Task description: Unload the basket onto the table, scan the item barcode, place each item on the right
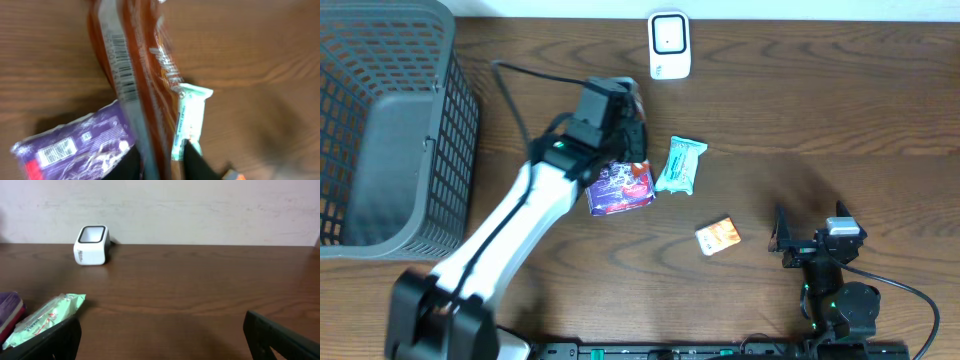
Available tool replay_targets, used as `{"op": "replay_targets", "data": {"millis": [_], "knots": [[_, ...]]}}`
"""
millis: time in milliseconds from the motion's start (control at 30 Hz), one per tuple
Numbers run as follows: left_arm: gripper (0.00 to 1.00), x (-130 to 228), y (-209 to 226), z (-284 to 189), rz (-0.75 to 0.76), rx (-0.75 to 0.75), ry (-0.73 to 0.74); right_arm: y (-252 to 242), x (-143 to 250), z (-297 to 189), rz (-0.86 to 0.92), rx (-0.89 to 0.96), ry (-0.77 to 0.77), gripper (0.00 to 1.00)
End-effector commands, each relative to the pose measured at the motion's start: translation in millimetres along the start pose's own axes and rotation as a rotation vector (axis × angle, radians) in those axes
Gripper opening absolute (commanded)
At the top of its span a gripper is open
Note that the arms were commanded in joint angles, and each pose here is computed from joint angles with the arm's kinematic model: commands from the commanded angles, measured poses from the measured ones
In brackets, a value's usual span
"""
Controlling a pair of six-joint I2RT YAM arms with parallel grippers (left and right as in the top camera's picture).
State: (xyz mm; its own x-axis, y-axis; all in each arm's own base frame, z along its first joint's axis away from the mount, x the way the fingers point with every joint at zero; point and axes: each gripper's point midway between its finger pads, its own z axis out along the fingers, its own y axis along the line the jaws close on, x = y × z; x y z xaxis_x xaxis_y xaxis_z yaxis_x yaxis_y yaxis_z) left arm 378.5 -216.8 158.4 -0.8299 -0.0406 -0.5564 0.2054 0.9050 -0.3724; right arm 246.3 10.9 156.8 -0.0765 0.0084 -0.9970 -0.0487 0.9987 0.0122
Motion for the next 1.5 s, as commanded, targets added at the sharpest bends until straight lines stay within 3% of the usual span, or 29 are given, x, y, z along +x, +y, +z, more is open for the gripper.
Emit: {"op": "replay_targets", "data": {"millis": [0, 33, 67, 200, 633, 767, 933, 1100, 1467], "knots": [[0.60, 4, -2, 20, -0.022, -0.003, 0.012, -1, 1, 0, 0.003, 0.008, 0.002, 0.99], [0.70, 5, -2, 23, -0.030, -0.001, 0.012, -1, 1, 0, 0.003, 0.008, 0.002, 0.99], [0.74, 4, -3, 25, -0.030, 0.002, 0.009, -1, 1, 0, 0.003, 0.008, 0.002, 0.99], [0.80, -5, -7, 20, -0.026, 0.016, -0.024, -1, 1, 0, 0.003, 0.008, 0.002, 0.99], [0.88, -48, -16, -82, -0.033, 0.068, -0.234, -1, 1, 0, 0.003, 0.008, 0.002, 0.99], [0.88, -46, 5, -107, -0.067, 0.018, -0.245, -1, 1, 0, 0.003, 0.008, 0.002, 0.99], [0.88, -32, 70, -125, -0.164, -0.220, -0.222, -1, 1, 0, 0.003, 0.008, 0.002, 0.99], [0.88, -15, 116, -135, -0.268, -0.336, -0.157, -1, 1, 0, 0.003, 0.008, 0.002, 0.99], [0.89, 13, 142, -143, -0.327, -0.423, -0.060, -1, 1, 0, 0.003, 0.008, 0.002, 0.99]]}}
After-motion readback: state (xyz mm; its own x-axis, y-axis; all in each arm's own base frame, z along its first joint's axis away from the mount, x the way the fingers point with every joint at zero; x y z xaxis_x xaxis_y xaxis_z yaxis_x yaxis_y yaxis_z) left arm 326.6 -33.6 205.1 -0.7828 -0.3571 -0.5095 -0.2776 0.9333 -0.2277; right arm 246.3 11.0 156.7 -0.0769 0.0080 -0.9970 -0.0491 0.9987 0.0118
